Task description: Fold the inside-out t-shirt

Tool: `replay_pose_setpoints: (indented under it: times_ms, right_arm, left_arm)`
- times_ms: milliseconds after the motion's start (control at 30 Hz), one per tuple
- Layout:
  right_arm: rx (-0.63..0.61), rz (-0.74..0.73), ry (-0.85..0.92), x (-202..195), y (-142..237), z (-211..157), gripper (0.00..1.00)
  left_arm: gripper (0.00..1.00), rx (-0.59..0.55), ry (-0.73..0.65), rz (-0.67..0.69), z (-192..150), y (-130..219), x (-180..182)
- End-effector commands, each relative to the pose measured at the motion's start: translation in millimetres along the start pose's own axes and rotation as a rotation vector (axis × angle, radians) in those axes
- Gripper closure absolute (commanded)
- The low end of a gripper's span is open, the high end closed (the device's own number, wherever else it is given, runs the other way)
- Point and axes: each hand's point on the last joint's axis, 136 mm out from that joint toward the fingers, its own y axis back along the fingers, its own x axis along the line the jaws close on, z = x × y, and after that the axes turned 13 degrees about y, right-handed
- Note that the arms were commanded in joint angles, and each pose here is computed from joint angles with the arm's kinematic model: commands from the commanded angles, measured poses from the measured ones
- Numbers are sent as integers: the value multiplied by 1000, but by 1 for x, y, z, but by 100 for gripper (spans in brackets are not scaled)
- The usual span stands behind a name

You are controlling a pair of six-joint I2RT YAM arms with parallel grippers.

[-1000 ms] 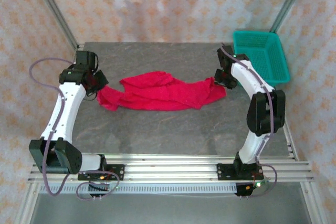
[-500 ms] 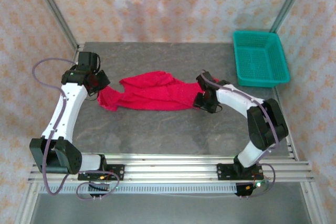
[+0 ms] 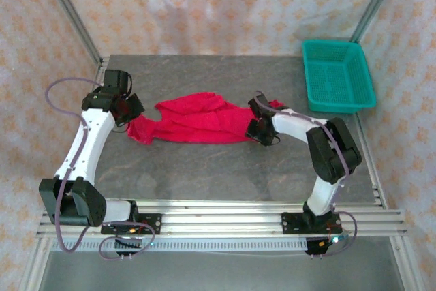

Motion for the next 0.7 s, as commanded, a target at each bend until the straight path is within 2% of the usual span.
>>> replay_pose_setpoints:
  times_ms: [0,67,167,233,333,500,600,667]
  right_arm:
    - [-27,10,-1,7,-1,10,69]
    - [-38,11,0,8,6,12,82]
    - [-70,2,16,10,29,19,95]
    - [-111,0,37,13,55,31,99]
    - [-211,16,52,18,111,62,100]
    - [-433,85,20,16,217,128,100]
    - [-472,143,21,21,256,142,100]
    - [-478,155,26,23,265,142,100]
  left_arm:
    - [100,-19,-2,-13,0,9,0]
    - [100,-25,-3,-12,1,11,0]
    - [100,-36,-5,-10,6,17,-3]
    - [100,-45,-6,-12,12,23,-7]
    - [100,-84,-4,-36,29,40,-20]
    - [100,-210,13,-105,79,99,-54]
    - [100,-273,26,-160,100,131,-68]
    - [100,-291,29,-182,106,143,-73]
